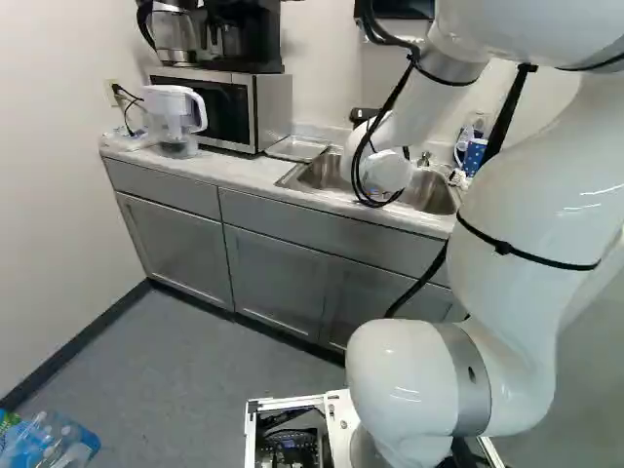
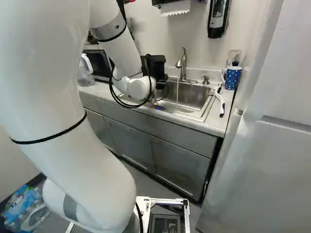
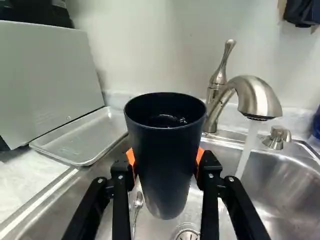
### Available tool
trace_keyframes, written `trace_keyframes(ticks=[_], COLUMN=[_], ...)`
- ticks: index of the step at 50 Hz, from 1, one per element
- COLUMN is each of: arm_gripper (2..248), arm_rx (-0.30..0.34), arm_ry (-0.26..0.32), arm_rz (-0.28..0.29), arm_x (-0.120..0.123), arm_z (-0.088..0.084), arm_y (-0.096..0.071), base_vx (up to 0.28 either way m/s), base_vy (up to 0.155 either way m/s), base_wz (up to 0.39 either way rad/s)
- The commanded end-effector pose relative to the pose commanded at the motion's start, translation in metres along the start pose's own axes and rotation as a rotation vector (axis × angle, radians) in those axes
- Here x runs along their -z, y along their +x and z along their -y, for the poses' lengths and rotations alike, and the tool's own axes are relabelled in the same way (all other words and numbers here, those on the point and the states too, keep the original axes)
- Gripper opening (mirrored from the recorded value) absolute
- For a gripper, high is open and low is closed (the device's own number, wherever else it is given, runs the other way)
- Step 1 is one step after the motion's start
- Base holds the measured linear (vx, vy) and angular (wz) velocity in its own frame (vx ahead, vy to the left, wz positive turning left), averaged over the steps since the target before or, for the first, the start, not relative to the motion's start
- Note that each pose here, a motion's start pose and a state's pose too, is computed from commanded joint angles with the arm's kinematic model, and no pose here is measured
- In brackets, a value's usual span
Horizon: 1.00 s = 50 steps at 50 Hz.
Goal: Rinse the cup and place it in the tray
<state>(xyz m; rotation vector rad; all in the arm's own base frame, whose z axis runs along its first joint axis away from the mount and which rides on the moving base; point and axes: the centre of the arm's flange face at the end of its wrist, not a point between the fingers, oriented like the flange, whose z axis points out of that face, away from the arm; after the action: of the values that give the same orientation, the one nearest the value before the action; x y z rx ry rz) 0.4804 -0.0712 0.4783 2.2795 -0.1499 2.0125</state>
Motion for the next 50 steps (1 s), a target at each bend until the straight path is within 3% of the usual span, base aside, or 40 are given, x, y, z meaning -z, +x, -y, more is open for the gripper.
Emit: trace_keyframes(ticks=[50], arm_gripper=[125], arm_rx=[0.012], arm_ry=[0.079], arm_rz=[0.016], arm_x=[-0.017], arm_z=[0.041], arm_y=[0.044], base_vx=[0.0], base_vy=[0.0], base_wz=[0.0])
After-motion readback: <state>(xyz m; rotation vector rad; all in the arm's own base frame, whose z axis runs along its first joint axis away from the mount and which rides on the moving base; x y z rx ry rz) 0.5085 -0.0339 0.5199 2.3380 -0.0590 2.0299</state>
